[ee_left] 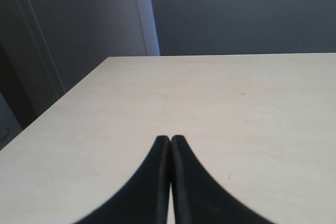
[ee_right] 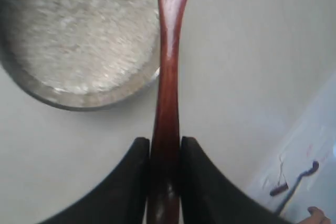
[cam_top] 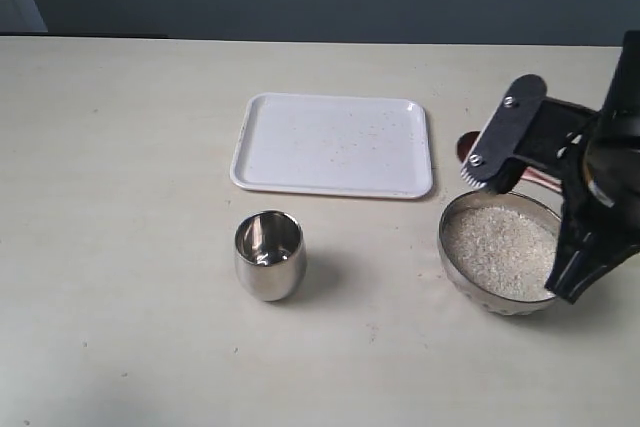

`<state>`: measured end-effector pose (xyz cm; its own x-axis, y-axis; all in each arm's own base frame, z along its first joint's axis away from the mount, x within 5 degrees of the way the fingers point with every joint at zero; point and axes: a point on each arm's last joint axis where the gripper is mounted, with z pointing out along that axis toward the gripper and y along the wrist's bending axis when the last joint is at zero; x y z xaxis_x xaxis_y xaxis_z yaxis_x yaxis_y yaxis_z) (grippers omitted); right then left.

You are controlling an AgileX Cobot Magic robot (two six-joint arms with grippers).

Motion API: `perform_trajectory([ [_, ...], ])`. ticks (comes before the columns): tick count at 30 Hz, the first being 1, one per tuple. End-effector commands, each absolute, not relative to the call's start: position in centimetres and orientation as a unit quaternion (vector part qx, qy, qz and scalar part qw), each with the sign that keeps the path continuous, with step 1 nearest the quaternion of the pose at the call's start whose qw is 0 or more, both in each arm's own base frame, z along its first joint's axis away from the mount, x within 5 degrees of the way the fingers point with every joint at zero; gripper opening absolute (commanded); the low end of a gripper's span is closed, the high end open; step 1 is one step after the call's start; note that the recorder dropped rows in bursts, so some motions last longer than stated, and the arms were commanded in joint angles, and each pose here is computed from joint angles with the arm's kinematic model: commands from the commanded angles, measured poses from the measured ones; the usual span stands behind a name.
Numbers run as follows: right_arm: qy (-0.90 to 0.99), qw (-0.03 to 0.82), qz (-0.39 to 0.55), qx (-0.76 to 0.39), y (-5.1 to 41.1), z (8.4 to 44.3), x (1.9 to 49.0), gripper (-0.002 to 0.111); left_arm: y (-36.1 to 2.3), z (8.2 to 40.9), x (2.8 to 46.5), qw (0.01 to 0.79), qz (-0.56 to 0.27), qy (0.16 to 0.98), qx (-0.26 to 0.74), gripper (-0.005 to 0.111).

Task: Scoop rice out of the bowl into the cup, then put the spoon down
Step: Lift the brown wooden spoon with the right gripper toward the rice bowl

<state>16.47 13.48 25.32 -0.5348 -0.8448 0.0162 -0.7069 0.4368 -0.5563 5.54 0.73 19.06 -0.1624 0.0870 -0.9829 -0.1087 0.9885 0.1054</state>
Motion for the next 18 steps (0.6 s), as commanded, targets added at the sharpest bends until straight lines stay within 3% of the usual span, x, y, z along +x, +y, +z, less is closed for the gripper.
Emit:
perform_trajectory([
  [1,0.862,0.098,-0.269,-0.418,10.5,25.0,17.7,-0.001,0.7,19.3,5.5,0.655,0.075,0.752,-0.009,0.0],
  [8,0.882,0.084,-0.199,-0.419,9.4,25.4,15.9,-0.001,0.7,19.3,5.5,0.655,0.075,0.752,-0.009,0.0],
  [18,0.817,0.097,-0.303,-0.481,9.4,24.8,16.5,-0.001,0.7,19.3,5.5,0.655,0.075,0.752,-0.009,0.0],
])
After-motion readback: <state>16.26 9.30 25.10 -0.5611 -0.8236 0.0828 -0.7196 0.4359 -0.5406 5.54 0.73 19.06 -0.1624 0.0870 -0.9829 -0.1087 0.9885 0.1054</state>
